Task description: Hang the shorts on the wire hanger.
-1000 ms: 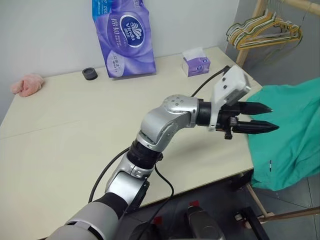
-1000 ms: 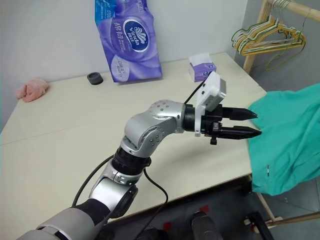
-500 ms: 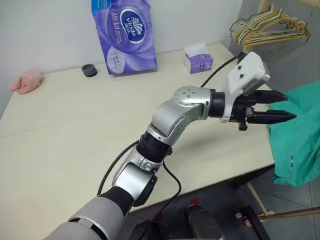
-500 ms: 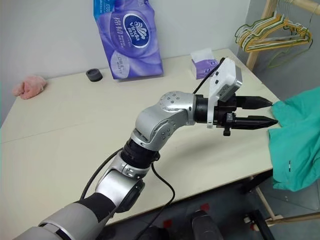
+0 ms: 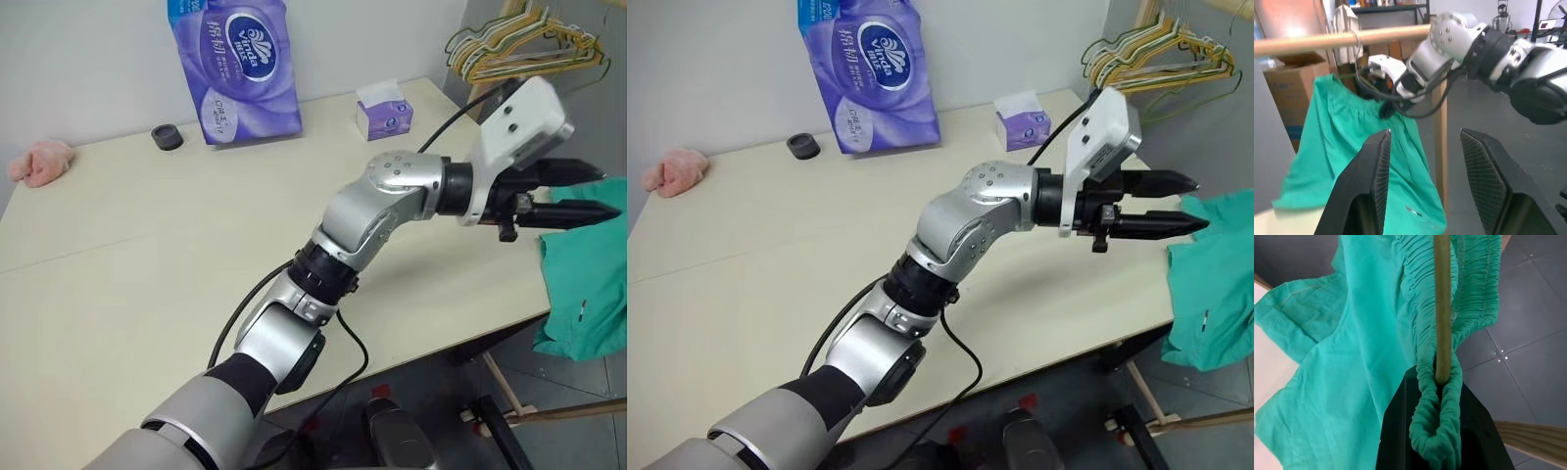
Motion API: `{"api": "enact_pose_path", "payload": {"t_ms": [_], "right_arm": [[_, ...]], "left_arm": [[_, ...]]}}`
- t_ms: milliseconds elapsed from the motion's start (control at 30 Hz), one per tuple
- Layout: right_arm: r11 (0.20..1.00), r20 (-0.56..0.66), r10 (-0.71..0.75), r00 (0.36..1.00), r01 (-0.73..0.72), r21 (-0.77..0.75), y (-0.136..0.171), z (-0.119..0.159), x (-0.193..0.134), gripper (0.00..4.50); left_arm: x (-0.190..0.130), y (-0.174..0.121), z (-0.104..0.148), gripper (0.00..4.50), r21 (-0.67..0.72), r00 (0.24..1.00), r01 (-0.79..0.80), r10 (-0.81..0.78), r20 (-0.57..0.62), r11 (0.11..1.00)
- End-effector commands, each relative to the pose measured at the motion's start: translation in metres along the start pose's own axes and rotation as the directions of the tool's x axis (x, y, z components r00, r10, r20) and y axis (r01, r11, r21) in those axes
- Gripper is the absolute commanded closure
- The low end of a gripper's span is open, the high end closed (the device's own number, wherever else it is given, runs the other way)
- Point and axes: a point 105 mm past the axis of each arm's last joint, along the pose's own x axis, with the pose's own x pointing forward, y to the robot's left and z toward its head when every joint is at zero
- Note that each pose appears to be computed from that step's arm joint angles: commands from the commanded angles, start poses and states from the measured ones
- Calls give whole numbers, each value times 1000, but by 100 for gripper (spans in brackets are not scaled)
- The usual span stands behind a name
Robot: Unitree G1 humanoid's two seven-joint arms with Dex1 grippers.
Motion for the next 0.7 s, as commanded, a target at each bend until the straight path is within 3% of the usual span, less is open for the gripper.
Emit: {"api": "enact_pose_path", "payload": {"t_ms": [33, 367, 700], "right_arm": [[1000, 46, 1, 999, -1, 9, -4, 14, -13, 450], [1000, 92, -20, 996, 20, 7, -7, 22, -13, 450], [996, 207, -28, 978, 9, 92, 2, 40, -39, 134]], "left_arm": [[4, 4, 19, 214, 70, 999, 1, -5, 49, 998], [17, 6, 34, 214, 109, 996, 27, -36, 82, 994], [24, 3, 36, 210, 122, 994, 46, -58, 96, 991]]}}
